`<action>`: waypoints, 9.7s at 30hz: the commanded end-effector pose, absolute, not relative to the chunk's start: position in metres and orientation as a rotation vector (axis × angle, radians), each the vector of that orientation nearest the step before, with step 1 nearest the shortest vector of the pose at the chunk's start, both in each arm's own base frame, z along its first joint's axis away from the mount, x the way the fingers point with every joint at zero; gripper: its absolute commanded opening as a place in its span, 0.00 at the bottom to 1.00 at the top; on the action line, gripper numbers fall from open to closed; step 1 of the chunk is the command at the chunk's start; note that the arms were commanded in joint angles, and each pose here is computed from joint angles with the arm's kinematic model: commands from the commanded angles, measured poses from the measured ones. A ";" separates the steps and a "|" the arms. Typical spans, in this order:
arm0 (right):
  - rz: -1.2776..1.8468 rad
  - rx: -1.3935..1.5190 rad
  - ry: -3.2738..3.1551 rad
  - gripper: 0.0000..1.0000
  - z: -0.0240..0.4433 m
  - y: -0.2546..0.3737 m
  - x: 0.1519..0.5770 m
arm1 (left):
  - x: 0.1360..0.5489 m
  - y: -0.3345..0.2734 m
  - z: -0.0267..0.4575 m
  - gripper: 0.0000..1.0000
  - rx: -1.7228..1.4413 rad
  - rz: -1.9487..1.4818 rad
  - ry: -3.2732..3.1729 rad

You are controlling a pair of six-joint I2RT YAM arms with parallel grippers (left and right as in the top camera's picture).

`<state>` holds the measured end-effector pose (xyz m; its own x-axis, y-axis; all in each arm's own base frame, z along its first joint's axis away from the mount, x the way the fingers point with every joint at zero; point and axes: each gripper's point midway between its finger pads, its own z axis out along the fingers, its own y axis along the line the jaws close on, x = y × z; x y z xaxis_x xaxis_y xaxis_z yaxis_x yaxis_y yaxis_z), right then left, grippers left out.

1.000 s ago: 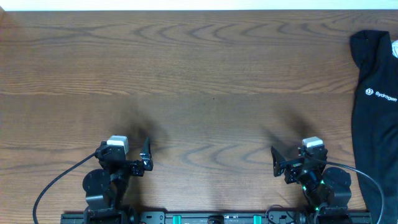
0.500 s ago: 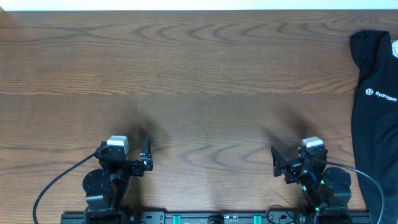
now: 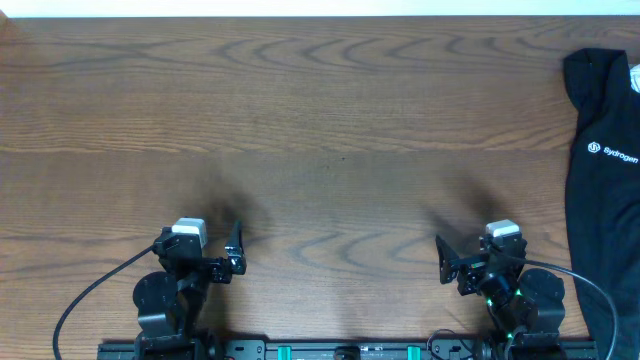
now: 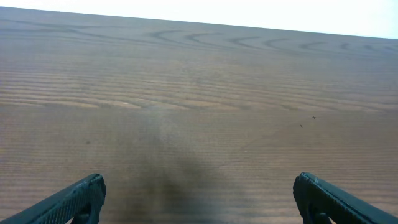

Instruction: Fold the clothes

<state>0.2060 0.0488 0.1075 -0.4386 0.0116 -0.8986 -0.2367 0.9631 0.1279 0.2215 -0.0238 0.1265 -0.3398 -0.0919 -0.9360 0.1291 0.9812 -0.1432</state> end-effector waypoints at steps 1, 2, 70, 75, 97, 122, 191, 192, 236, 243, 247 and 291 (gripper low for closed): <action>0.280 -0.179 2.007 0.99 0.107 0.050 0.206 | 0.222 -0.023 0.118 0.98 0.020 -0.219 1.918; 0.280 -0.179 2.007 0.99 0.107 0.050 0.206 | 0.222 -0.023 0.118 0.98 0.020 -0.219 1.918; 0.031 0.771 2.476 0.87 0.232 -0.186 0.436 | 0.288 -0.049 0.262 0.98 -0.051 -0.554 2.492; -0.033 1.029 2.439 0.87 0.208 -0.260 0.409 | 0.288 -0.049 0.262 0.98 -0.051 -0.554 2.493; -0.223 1.595 2.336 0.59 0.133 -0.392 0.301 | 0.288 -0.049 0.261 0.98 -0.052 -0.553 2.493; 0.424 1.239 2.284 0.01 0.170 -0.323 0.375 | 0.288 -0.049 0.263 0.98 -0.051 -0.555 2.490; 0.152 0.513 2.919 0.89 0.193 -0.020 0.400 | 0.287 -0.159 0.240 0.88 0.643 -0.698 2.733; 0.149 0.543 2.923 0.89 0.192 -0.028 0.398 | 0.294 -0.168 0.225 0.87 0.682 -0.674 2.765; -0.212 1.227 3.021 0.01 -0.003 -0.123 0.279 | 0.324 -0.250 0.038 0.16 0.931 -0.527 3.026; -0.172 1.211 3.030 0.01 -0.004 -0.120 0.281 | 0.333 -0.278 0.047 0.73 0.939 -0.722 2.915; -0.171 1.211 3.031 0.01 -0.004 -0.119 0.281 | 0.343 -0.289 0.046 0.78 0.960 -0.724 2.843; 0.413 1.101 2.814 0.08 0.077 -0.180 0.324 | 0.401 -0.063 0.098 0.23 0.091 0.005 2.983</action>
